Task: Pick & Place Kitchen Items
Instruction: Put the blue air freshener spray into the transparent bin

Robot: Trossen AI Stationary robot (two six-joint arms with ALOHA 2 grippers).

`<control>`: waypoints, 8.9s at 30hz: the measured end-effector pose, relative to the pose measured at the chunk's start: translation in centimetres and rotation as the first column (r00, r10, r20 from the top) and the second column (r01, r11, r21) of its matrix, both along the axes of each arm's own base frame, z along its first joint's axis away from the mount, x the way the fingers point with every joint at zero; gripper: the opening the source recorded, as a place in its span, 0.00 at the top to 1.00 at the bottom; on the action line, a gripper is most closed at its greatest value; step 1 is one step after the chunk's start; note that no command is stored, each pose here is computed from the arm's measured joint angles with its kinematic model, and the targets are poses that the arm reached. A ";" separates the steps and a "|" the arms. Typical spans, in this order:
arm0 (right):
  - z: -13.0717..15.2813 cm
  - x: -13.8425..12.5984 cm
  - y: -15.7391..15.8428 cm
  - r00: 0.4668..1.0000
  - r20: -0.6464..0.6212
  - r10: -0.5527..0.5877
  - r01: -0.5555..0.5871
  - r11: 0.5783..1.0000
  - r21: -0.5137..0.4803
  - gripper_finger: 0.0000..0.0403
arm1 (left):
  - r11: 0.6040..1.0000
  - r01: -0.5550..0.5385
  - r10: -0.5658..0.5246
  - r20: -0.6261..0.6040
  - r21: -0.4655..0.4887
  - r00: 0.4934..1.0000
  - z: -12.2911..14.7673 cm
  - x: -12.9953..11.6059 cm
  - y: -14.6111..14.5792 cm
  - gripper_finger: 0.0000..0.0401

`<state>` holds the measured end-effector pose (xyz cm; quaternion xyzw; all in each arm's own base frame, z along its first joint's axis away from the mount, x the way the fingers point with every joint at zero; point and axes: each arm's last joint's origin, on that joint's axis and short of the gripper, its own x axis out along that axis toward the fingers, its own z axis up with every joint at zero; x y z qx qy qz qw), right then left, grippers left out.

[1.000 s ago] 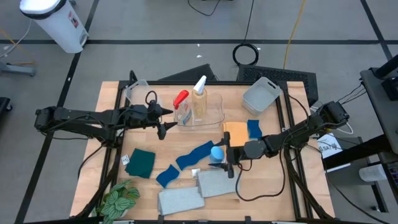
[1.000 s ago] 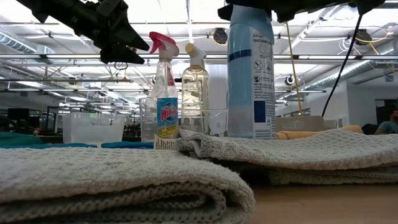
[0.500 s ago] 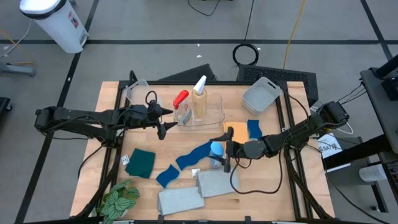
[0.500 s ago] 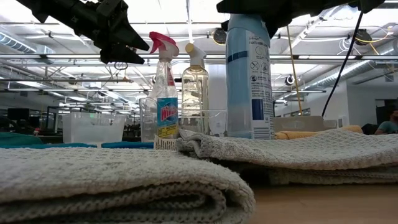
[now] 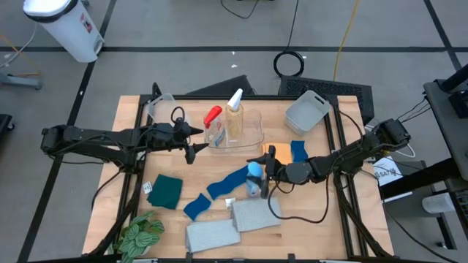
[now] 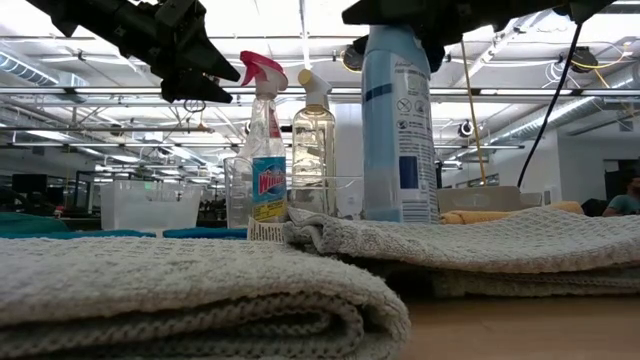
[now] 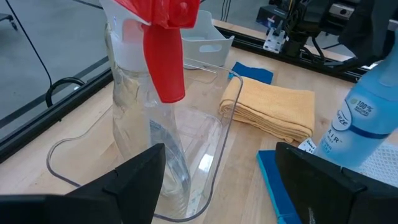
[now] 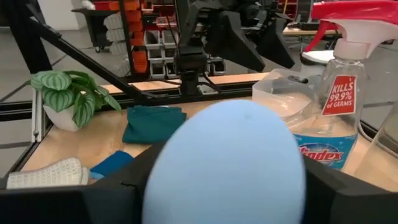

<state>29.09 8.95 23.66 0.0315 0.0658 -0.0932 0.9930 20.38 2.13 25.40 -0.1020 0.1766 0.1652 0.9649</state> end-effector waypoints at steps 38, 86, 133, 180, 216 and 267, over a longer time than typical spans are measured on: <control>0.3 0.1 0.3 0.995 0.030 0.091 -0.090 0.996 -0.015 0.61 | 1.000 0.000 0.000 0.000 0.000 1.000 0.0 0.0 0.0 0.23; 1.3 0.1 1.3 0.912 0.115 0.394 -0.394 0.919 -0.016 0.61 | 1.000 -0.001 0.001 0.000 0.000 1.000 0.0 0.0 0.0 0.23; 0.1 0.1 0.8 0.922 -0.018 0.387 -0.387 0.919 -0.077 0.61 | 1.000 0.000 0.000 0.000 0.000 1.000 0.0 0.0 0.0 0.23; 4.9 -0.9 -5.1 0.956 0.230 0.180 -0.207 0.973 0.100 0.60 | 1.000 0.000 0.000 0.000 0.000 1.000 0.0 0.0 0.0 0.23; 10.1 0.3 -11.9 0.972 0.234 -0.032 0.037 0.999 -0.018 0.60 | 1.000 0.000 0.000 0.000 0.000 1.000 0.0 0.0 0.0 0.23; 2.7 3.3 -16.0 0.976 0.029 -0.216 0.218 0.972 -0.093 0.61 | 1.000 0.000 0.000 0.000 0.000 1.000 0.0 0.0 0.0 0.23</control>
